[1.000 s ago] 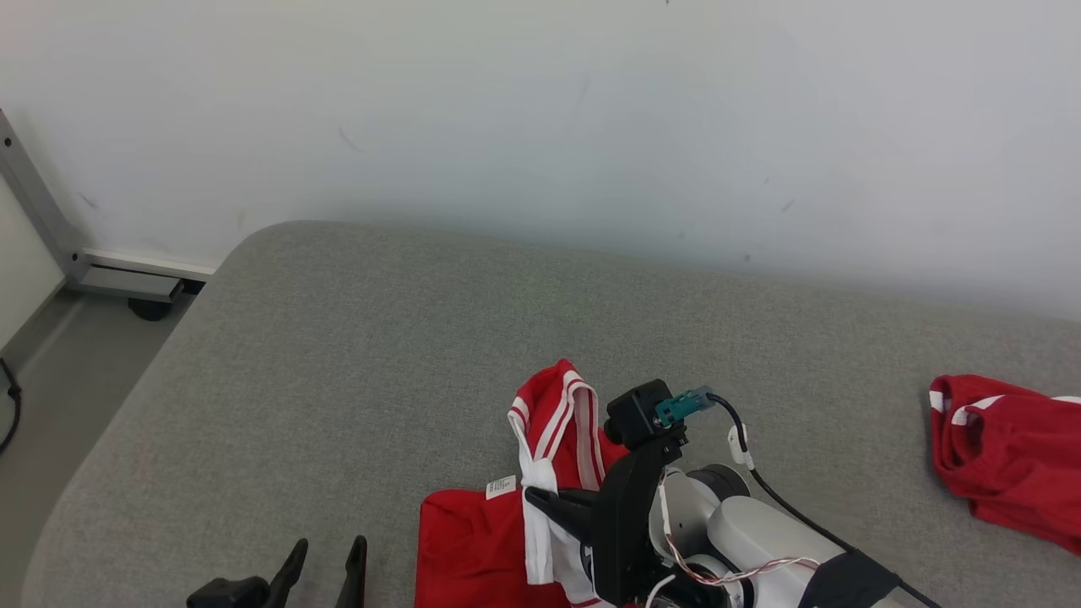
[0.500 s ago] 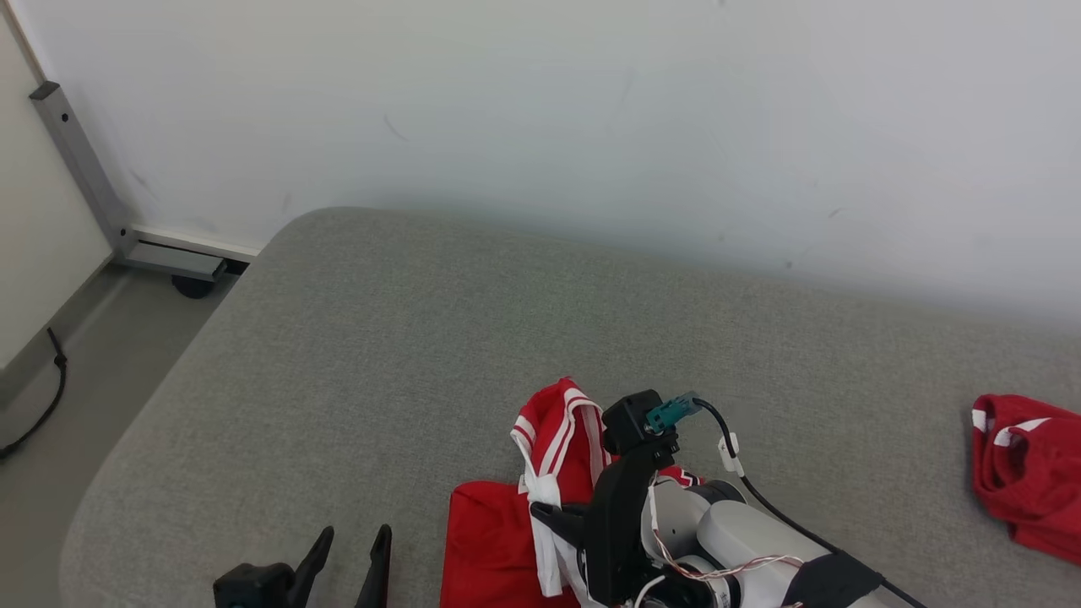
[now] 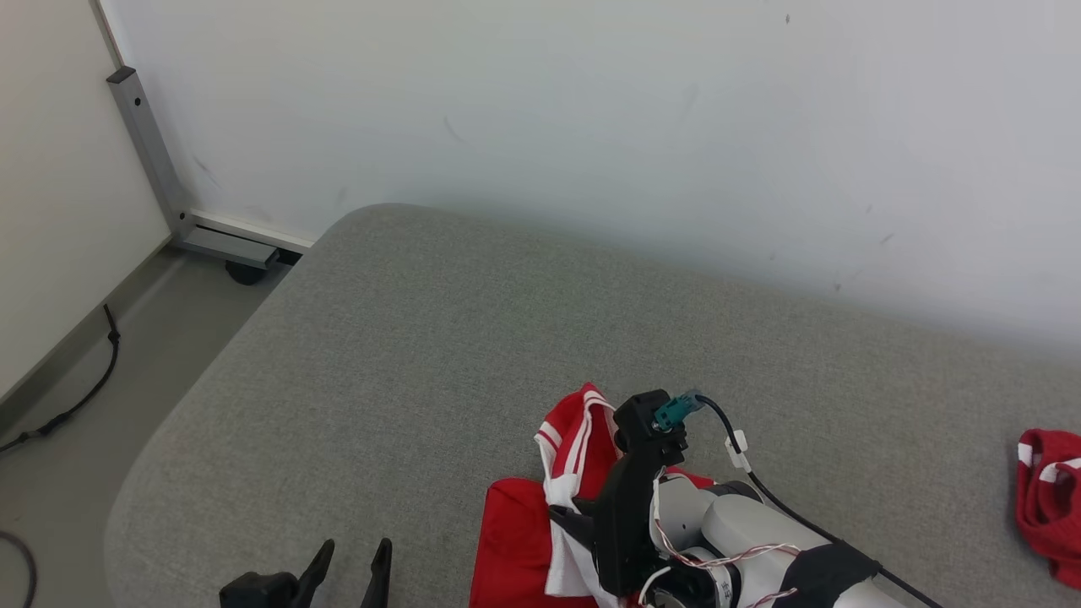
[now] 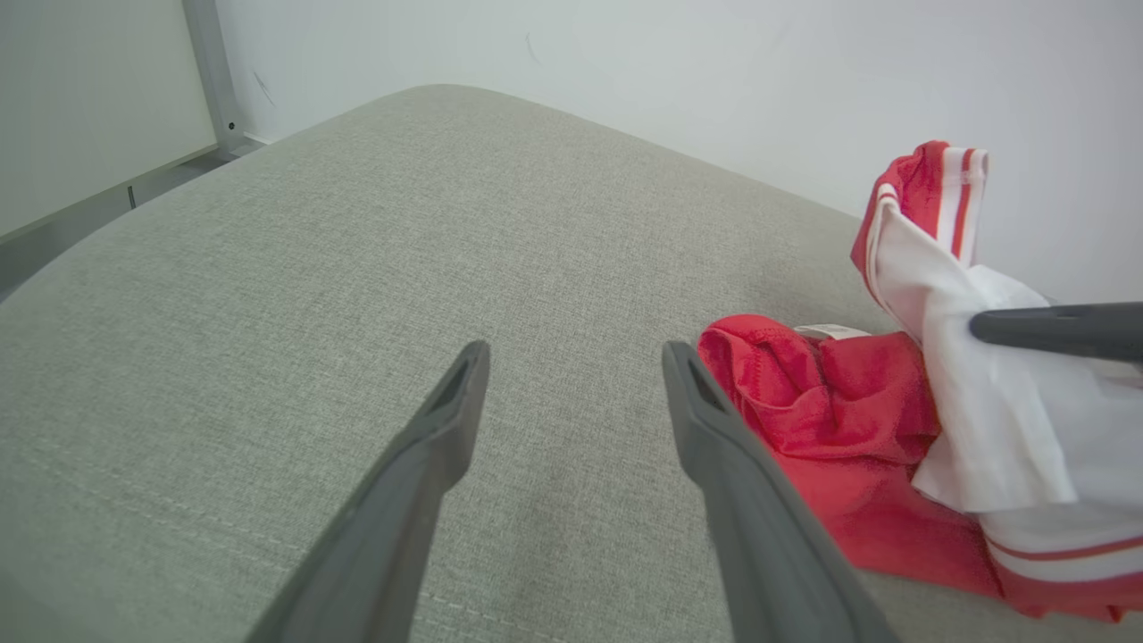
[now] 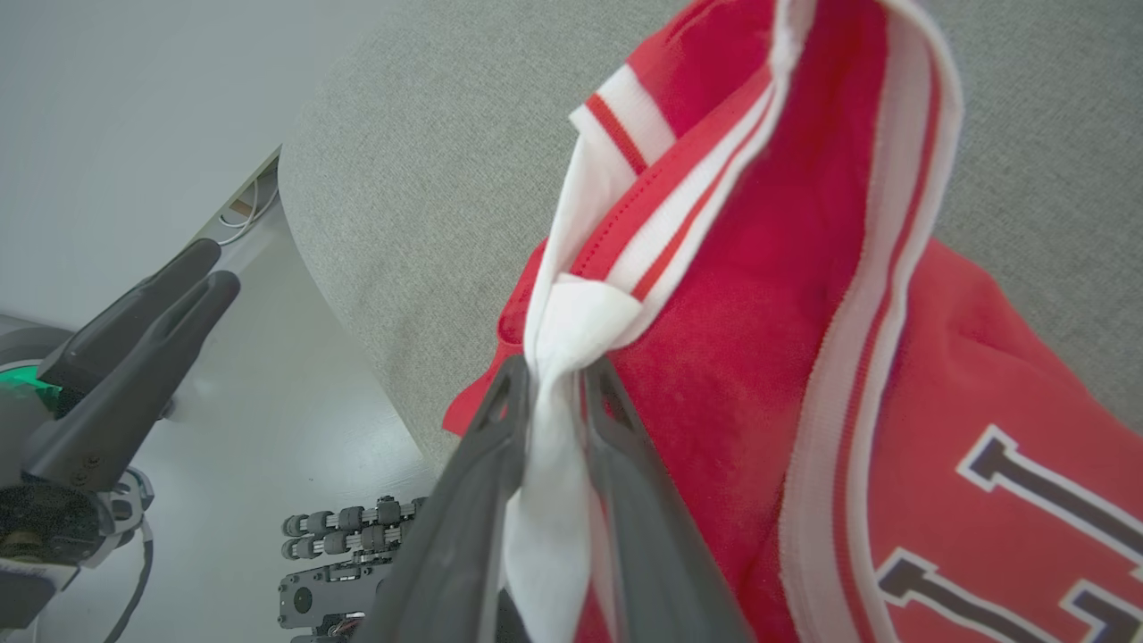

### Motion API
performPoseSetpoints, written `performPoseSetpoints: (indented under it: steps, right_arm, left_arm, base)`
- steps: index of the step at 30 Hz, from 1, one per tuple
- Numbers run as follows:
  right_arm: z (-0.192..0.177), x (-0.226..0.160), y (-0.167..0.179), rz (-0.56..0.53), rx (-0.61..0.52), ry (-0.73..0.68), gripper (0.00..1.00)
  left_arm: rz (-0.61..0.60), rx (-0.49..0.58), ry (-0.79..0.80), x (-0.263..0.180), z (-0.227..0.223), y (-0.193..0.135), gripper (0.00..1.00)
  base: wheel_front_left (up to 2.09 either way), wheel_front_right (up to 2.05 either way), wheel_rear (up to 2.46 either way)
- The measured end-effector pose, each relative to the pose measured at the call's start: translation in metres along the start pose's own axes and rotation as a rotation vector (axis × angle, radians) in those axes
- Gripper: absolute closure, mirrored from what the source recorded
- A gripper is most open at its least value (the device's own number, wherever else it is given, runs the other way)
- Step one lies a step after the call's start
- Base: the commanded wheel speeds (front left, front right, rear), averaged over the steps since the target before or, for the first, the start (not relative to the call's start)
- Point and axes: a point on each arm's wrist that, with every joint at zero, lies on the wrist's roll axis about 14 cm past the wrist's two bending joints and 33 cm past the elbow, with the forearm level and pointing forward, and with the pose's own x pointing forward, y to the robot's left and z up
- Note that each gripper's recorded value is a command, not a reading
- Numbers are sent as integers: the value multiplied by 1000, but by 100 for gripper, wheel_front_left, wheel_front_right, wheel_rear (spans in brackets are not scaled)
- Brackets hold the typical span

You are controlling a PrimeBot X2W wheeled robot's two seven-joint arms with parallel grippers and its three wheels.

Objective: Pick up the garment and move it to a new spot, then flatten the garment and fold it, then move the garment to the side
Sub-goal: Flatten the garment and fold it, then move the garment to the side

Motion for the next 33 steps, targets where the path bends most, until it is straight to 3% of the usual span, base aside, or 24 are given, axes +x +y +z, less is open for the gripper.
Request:
performPoseSetpoints:
  steps: [5,10,15,22,33]
  right_arm:
    - [7,0,2,4,-4,-24,0]
    - [36,-8,10,34,-6,-134,0]
    - [48,-24,-13,-18,9,-226,0]
    - [9,-62,-95,-224,73,-236,0]
    - [-30,-72,-114,-279,154,-210,0]
  left_arm:
    - [9,-1,1,-1,-1,3,0]
    - [16,3,6,-2,-3,7,0]
    - [5,5,28,-4,-10,5,0]
    - [-30,16,31,0,-10,-2,0]
    - [-64,27,34,6,-9,-12,0]
  base:
    - [0,0,0]
    - [0,0,0]
    - [0,0,0]
    - [0,0,0]
    - [0,0,0]
